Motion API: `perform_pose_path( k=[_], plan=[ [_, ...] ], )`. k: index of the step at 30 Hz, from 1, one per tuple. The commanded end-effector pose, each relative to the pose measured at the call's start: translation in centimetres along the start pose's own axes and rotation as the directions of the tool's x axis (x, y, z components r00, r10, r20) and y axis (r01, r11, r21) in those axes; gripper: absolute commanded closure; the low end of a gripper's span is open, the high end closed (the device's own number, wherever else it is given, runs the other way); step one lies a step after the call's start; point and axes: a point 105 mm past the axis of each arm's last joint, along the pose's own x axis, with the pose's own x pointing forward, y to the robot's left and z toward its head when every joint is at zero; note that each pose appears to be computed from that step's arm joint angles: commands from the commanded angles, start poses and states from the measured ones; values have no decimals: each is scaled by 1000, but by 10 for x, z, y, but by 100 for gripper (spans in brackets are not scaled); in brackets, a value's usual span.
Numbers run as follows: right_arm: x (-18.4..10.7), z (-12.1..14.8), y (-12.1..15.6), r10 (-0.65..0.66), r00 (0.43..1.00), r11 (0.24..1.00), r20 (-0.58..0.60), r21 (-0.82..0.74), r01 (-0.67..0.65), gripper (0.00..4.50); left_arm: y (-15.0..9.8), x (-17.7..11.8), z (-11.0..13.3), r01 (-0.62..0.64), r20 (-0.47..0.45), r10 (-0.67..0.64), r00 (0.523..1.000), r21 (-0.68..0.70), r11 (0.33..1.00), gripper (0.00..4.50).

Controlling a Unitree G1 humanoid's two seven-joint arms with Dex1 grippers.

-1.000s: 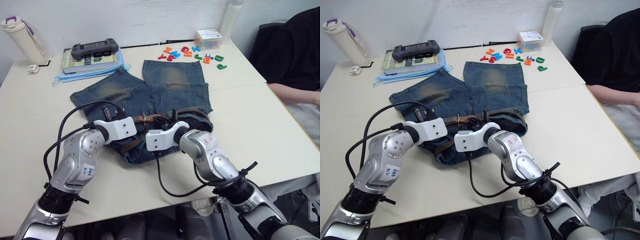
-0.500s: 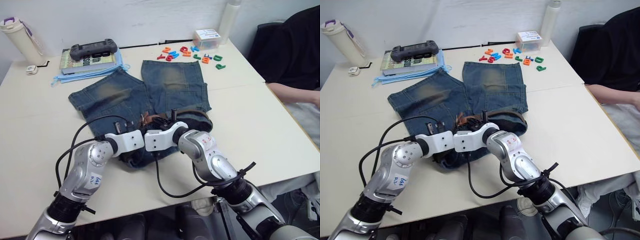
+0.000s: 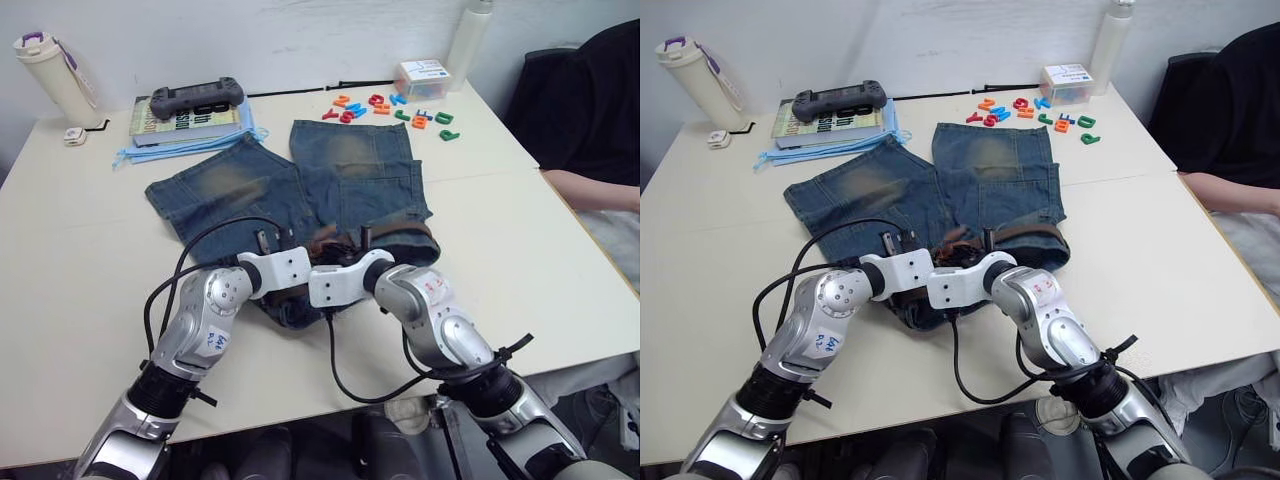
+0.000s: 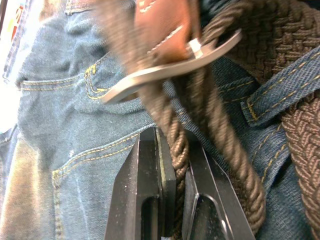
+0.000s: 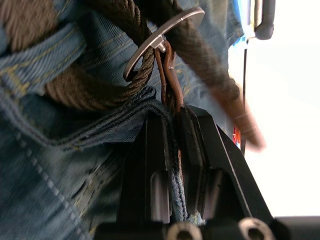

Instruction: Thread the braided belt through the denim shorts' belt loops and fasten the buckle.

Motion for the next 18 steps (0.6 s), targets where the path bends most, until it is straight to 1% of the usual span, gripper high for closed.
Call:
perform_pose_path(
  k=[1,5,7,9,11,12,13,15,18],
  plan=[
    [-5,5,-1,4,1000,1000,27,21,-5,448,-1,-3,21,5,91,-8,996,33,999,450],
    [-8,4,-1,-2,1000,999,20,53,1,448,-8,0,21,26,97,-30,995,37,999,450],
    [-12,4,-3,-18,1000,994,19,104,16,352,-8,2,22,28,102,-31,994,36,999,450],
    [-16,3,-3,-24,1000,988,13,151,22,279,-8,3,22,26,104,-30,994,35,999,450],
    [-22,-3,-3,-37,999,984,-24,175,41,175,-8,4,23,27,107,-30,994,30,999,450],
    [-25,-7,-4,-42,998,982,-41,185,49,139,-8,5,23,28,108,-31,994,29,999,450],
    [-30,-11,-5,-47,997,977,-60,207,59,86,-9,5,23,30,109,-32,994,27,999,450],
    [-40,-17,-7,-52,995,971,-84,228,70,11,-11,6,23,32,110,-35,993,25,999,450],
    [-56,-27,-10,-58,991,971,-123,224,85,11,-12,8,24,35,115,-37,993,21,999,450]
  ],
)
